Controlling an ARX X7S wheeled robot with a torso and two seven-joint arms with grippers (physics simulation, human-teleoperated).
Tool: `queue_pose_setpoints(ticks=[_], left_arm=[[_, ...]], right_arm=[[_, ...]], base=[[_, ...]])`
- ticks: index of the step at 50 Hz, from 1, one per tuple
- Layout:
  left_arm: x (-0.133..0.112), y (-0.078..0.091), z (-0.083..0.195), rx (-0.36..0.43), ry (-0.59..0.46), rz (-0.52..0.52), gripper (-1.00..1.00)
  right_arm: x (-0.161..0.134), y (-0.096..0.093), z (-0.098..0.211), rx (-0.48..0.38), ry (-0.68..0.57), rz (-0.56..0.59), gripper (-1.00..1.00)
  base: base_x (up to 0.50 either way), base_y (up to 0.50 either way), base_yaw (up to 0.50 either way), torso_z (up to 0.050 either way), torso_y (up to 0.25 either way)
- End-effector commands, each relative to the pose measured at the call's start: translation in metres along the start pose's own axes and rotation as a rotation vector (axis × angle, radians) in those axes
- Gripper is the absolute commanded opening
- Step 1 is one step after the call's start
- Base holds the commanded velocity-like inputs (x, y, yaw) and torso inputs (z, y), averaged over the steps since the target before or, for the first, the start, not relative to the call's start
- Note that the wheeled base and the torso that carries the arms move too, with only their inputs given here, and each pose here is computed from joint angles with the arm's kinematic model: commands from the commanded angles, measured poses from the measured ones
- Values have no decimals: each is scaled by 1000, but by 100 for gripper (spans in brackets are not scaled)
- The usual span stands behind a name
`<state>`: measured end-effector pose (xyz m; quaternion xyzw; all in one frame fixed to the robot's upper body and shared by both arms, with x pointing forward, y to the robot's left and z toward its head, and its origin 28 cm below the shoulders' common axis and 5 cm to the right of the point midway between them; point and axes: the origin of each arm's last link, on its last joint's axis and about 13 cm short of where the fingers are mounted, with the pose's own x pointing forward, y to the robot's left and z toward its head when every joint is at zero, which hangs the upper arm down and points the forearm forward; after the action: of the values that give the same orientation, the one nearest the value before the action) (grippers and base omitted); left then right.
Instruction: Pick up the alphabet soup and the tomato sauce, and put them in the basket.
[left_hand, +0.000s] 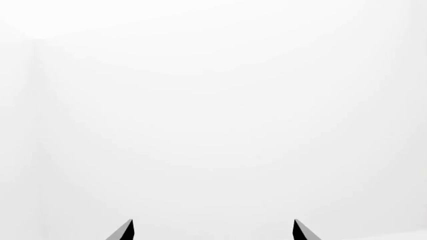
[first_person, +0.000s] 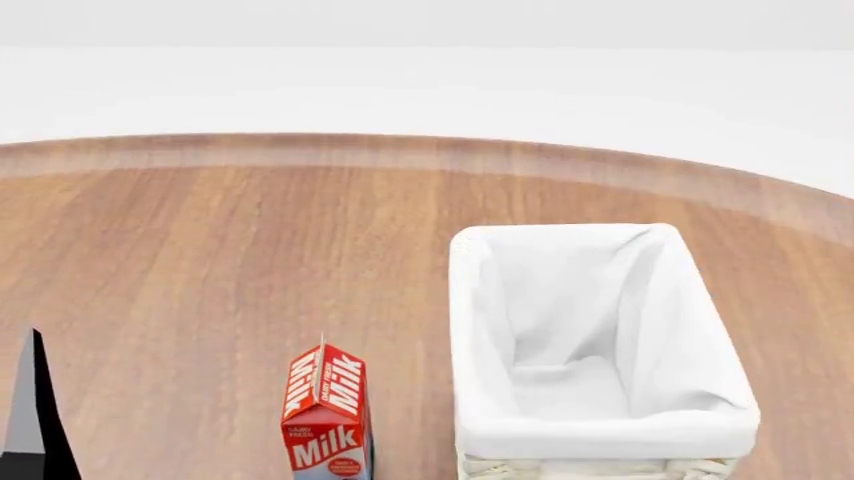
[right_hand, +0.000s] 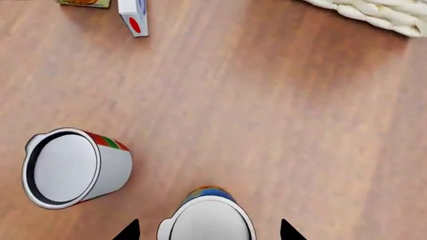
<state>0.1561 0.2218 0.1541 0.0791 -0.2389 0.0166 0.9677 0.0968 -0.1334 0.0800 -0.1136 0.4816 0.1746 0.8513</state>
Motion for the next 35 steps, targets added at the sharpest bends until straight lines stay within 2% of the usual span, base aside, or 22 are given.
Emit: queue_pose_setpoints(ticks=[1, 35], left_arm=[[0, 0, 0, -1, 0, 0, 100], [-1, 0, 2, 2, -4, -1, 100]], right_arm=[[6, 0, -4, 9, -4, 8, 100], [30, -4, -19, 59, 29, 20, 100]], base=[[0, 0, 0, 0, 0], [0, 0, 0, 0, 0]])
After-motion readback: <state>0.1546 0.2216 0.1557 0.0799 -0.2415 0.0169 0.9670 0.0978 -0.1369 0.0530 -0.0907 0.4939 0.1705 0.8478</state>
